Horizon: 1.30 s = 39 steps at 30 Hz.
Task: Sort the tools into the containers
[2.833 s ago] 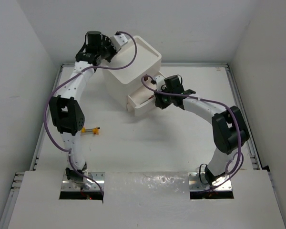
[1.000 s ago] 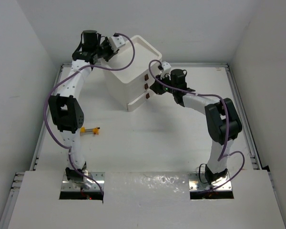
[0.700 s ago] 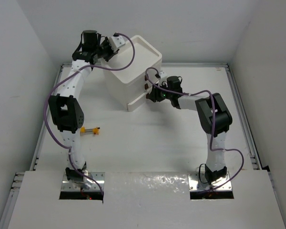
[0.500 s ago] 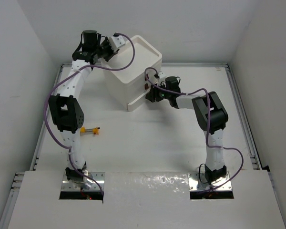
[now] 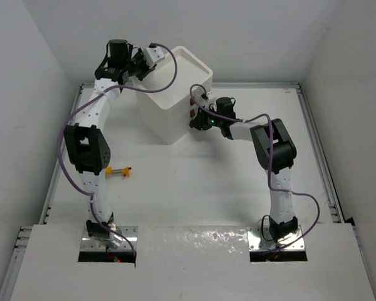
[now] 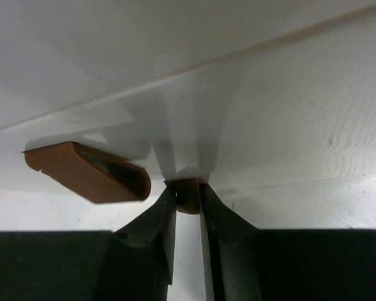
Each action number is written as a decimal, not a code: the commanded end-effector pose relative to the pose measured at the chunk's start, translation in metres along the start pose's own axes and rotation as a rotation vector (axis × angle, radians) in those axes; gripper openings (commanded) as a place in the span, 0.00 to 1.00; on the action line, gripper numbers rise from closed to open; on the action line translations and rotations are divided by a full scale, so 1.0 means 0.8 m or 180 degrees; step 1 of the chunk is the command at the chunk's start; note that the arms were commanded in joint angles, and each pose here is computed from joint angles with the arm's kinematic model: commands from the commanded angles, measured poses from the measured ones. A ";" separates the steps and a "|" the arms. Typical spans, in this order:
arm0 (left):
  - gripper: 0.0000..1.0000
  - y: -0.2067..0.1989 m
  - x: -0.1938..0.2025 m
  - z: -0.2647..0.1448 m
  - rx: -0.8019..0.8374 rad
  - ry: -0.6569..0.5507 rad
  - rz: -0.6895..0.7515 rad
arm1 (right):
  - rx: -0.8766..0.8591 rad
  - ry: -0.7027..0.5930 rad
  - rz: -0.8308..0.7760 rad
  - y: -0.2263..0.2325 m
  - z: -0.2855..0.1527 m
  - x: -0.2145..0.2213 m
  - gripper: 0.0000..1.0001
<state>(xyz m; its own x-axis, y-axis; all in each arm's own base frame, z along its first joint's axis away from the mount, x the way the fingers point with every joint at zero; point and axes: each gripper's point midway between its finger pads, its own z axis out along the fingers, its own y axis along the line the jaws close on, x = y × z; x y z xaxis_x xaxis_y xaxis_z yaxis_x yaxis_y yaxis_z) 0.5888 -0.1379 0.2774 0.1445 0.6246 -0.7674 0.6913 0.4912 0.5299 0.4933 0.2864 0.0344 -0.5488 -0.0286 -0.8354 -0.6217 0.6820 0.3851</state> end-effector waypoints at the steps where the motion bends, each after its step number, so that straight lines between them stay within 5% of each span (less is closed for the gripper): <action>1: 0.00 -0.100 0.019 0.021 0.0834 0.0081 -0.0418 | -0.0109 -0.0252 -0.0088 0.009 0.012 -0.039 0.19; 6: 0.00 -0.102 0.020 0.022 0.0846 0.0074 -0.0437 | -0.0143 -0.0283 -0.0062 0.009 0.015 -0.040 0.23; 10: 0.00 -0.100 0.018 0.022 0.0825 0.0063 -0.0435 | -0.0148 -0.0281 0.0036 0.007 0.020 -0.036 0.00; 15: 0.00 -0.090 0.024 0.023 0.0689 0.0156 -0.0460 | 0.0078 -0.0318 0.0064 0.002 0.001 -0.034 0.00; 23: 0.00 -0.050 0.044 0.032 0.0114 0.0375 -0.0558 | 0.0228 -0.0211 -0.0004 0.022 -0.069 0.007 0.00; 33: 0.00 -0.046 0.040 0.030 0.0069 0.0361 -0.0596 | 0.0371 0.0248 -0.0098 0.056 -0.183 0.097 0.00; 36: 0.00 -0.046 0.036 0.028 0.0072 0.0346 -0.0624 | 0.0299 0.0313 -0.0226 0.068 -0.196 0.091 0.46; 39: 0.43 -0.040 0.022 0.021 0.0024 0.0314 -0.0669 | 0.0288 0.0464 -0.0362 0.071 -0.201 0.079 0.78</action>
<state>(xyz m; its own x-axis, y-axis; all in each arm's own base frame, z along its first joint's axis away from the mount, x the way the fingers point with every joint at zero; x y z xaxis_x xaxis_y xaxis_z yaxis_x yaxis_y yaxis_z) 0.5931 -0.1454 0.2782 0.0480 0.5720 -0.8188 0.6533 0.6022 0.4589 0.3338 0.2024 0.0502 -0.5872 -0.1341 -0.7982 -0.5729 0.7656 0.2928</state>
